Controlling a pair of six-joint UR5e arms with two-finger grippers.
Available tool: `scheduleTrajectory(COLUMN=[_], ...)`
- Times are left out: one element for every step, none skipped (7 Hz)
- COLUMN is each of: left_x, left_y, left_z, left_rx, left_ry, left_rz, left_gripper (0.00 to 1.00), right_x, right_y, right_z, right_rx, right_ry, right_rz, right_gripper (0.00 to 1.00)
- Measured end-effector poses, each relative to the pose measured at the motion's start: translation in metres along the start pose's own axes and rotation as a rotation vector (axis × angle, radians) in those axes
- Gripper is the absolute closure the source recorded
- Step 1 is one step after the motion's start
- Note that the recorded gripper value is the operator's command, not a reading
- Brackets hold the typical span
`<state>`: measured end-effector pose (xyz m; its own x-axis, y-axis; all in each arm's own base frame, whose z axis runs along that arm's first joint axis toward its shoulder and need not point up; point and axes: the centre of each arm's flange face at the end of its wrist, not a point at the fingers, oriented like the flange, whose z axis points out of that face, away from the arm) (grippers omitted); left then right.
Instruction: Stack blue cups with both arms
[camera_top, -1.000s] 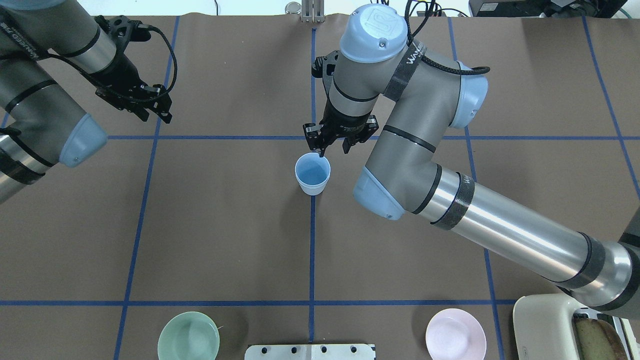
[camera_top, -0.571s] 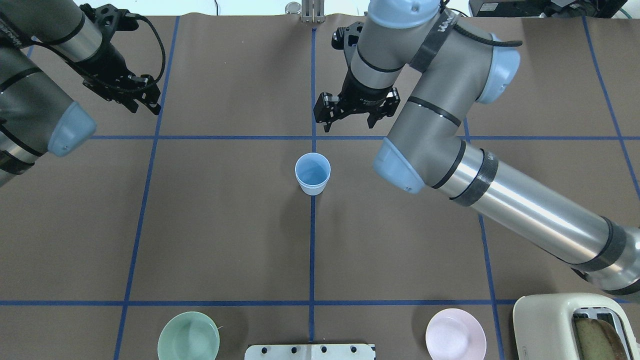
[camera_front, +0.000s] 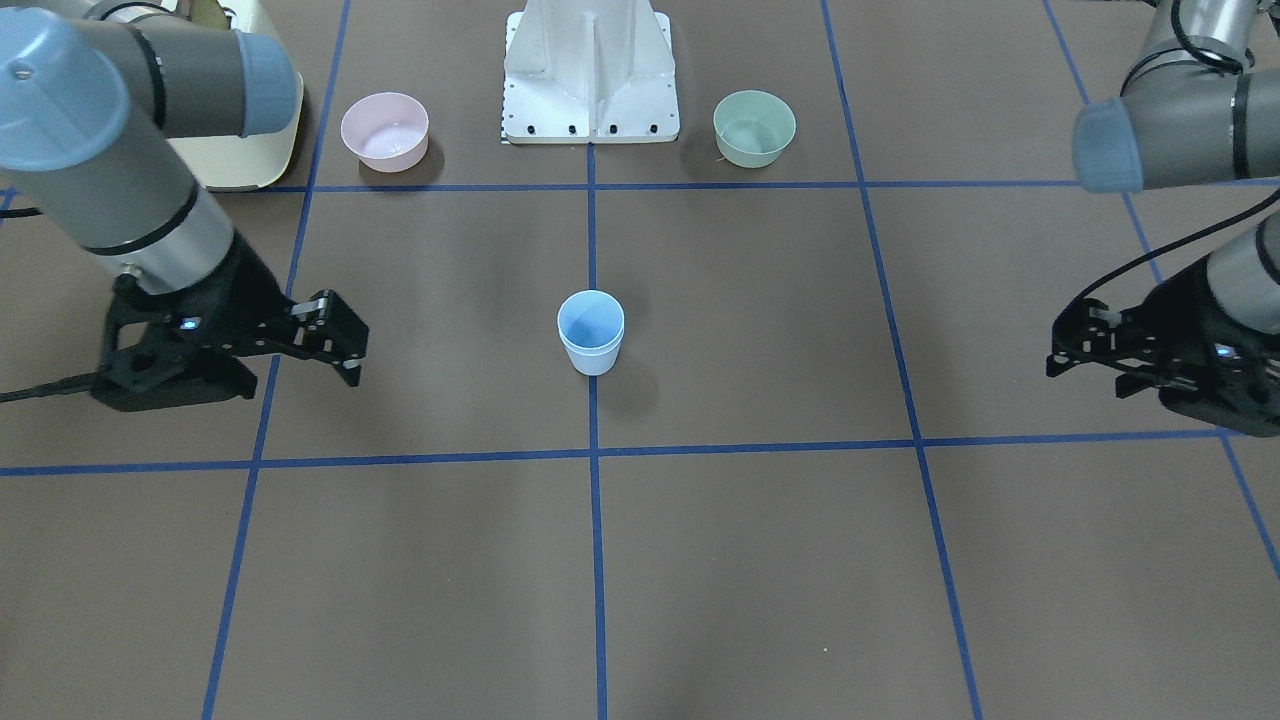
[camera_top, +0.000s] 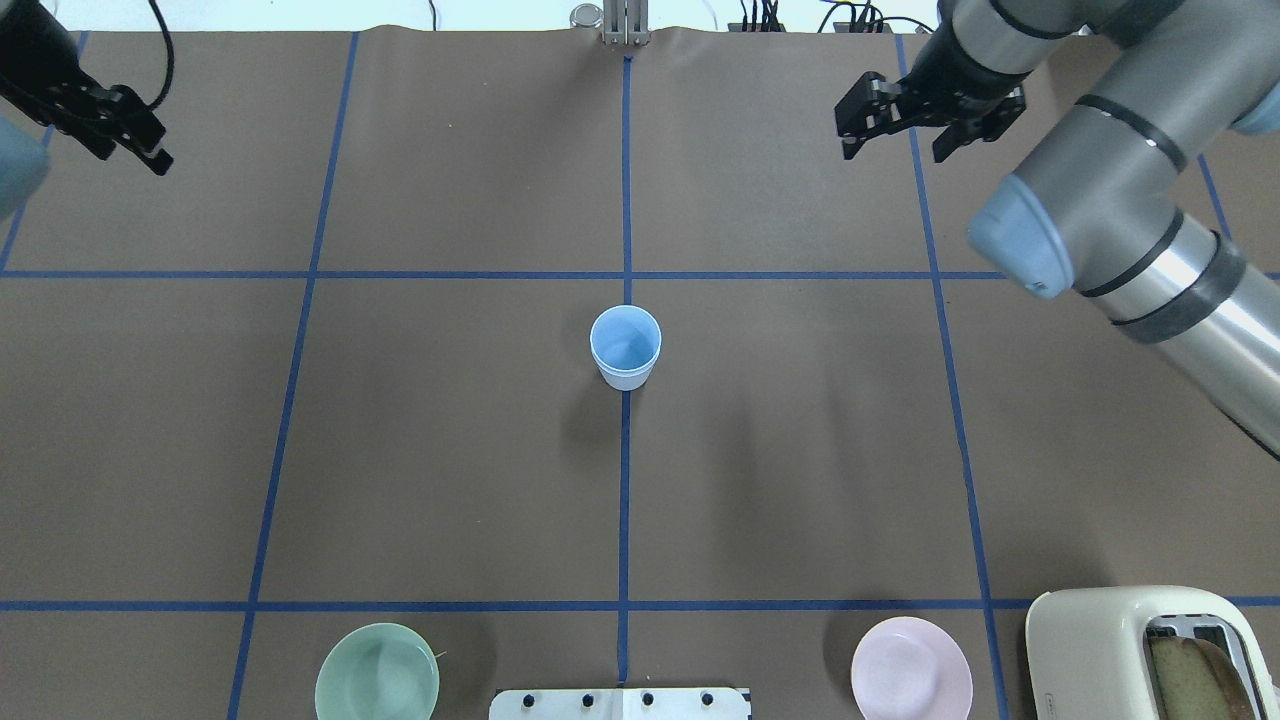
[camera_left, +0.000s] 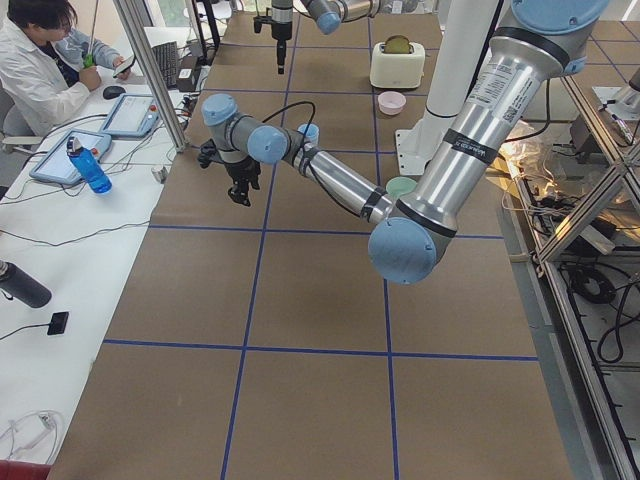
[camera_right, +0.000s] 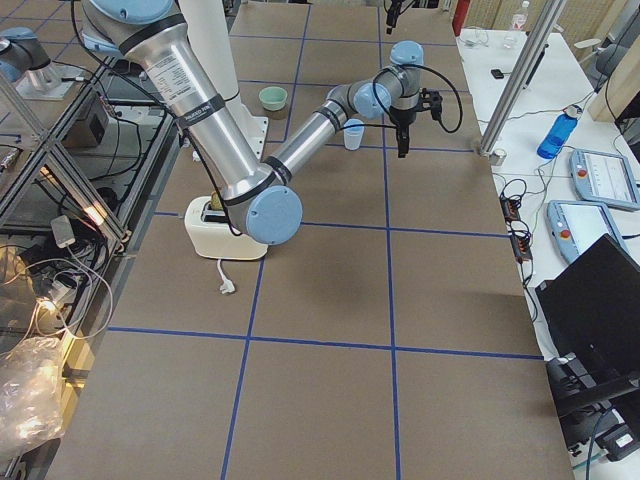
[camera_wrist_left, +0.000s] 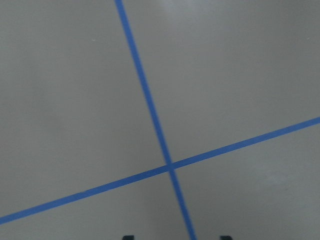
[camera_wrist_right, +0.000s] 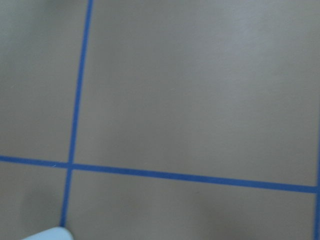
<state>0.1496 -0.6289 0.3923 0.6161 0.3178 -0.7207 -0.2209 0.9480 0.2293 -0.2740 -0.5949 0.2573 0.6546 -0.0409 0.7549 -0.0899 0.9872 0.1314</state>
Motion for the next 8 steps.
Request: scheduleTrajectory(left_x=[-0.03, -0.059, -0.089, -0.119, -0.143, -0.156, -0.163, -0.167], left_y=[0.01, 0.024, 0.042, 0.064, 0.09, 0.119, 0.149, 0.171], left_z=[-0.011, -0.018, -0.025, -0.029, -0.029, -0.024, -0.018, -0.012], left_rx=[0.009, 0.015, 0.018, 0.019, 0.015, 0.007, -0.006, -0.019], left_ry=[-0.012, -0.023, -0.033, -0.041, -0.046, -0.048, -0.046, -0.044], left_rz=[0.007, 0.01, 0.011, 0.009, -0.003, -0.018, -0.034, -0.049], left_gripper=[0.13, 0.03, 0.02, 0.02, 0.02, 0.01, 0.01, 0.01], right_x=[0.049, 0.103, 0.157, 0.215, 0.276, 0.332, 0.375, 0.404], right_y=[-0.007, -0.009, -0.009, -0.002, 0.013, 0.035, 0.06, 0.084], right_z=[-0.003, -0.006, -0.012, -0.02, -0.031, -0.042, -0.051, -0.059], right_rx=[0.003, 0.0, -0.006, -0.022, -0.04, -0.05, -0.052, -0.051], right_ry=[0.035, 0.069, 0.096, 0.106, 0.103, 0.098, 0.101, 0.106], right_rz=[-0.02, -0.018, 0.002, 0.014, 0.016, 0.023, 0.044, 0.07], right_gripper=[0.0, 0.0, 0.0, 0.0, 0.0, 0.0, 0.0, 0.0])
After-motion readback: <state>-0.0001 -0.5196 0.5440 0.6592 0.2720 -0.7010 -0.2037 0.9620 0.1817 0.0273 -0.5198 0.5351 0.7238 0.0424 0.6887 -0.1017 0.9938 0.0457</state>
